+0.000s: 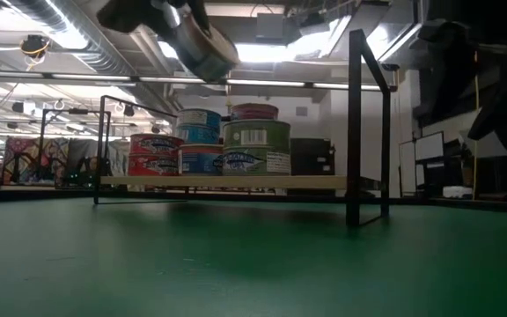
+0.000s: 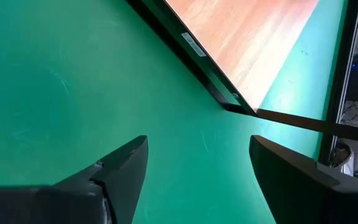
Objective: Stack canned seafood by type on shelf
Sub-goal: Stack the blue and pink tuna can on top of the blue and pink tuna can on the shelf
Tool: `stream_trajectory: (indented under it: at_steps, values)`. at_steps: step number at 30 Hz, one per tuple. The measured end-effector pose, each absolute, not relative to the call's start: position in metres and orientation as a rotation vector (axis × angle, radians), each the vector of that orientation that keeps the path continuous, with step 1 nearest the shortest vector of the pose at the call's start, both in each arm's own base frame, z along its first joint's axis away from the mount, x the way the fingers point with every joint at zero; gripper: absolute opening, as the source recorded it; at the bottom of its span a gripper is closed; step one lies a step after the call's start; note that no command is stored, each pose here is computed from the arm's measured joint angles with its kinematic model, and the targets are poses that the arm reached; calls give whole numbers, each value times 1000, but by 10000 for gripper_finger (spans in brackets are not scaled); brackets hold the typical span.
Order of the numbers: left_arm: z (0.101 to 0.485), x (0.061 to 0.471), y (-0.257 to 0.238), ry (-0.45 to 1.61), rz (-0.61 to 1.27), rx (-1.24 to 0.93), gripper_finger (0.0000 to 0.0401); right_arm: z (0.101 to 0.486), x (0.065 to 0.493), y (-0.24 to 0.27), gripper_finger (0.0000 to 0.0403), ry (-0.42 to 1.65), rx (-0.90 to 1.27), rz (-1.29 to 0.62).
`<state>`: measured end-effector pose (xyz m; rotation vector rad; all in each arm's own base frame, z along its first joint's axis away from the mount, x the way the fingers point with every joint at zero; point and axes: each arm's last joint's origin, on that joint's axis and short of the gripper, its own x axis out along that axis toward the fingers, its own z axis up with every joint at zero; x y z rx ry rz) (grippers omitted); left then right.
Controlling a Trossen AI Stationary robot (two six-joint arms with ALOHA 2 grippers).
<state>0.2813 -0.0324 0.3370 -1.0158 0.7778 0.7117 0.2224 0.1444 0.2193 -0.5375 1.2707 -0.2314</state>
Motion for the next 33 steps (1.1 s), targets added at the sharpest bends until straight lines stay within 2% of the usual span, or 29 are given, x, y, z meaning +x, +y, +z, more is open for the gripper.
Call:
stream_trajectory:
  at_steps: [8, 16, 23, 30, 33]
  values:
    - [310, 288, -21, 727, 680, -1063, 193, 219, 221, 143, 280, 1284, -549, -234]
    - [289, 269, -7, 640, 682, -1129, 190, 220, 221, 143, 280, 1283, -548, -235]
    - [270, 248, -10, 485, 701, -1243, 190, 220, 221, 143, 280, 1283, -548, -235]
    - [236, 250, -30, 247, 633, -1349, 190, 219, 222, 144, 280, 1275, -542, -233]
    - [224, 245, -36, 152, 660, -1350, 190, 219, 222, 144, 280, 1274, -541, -232]
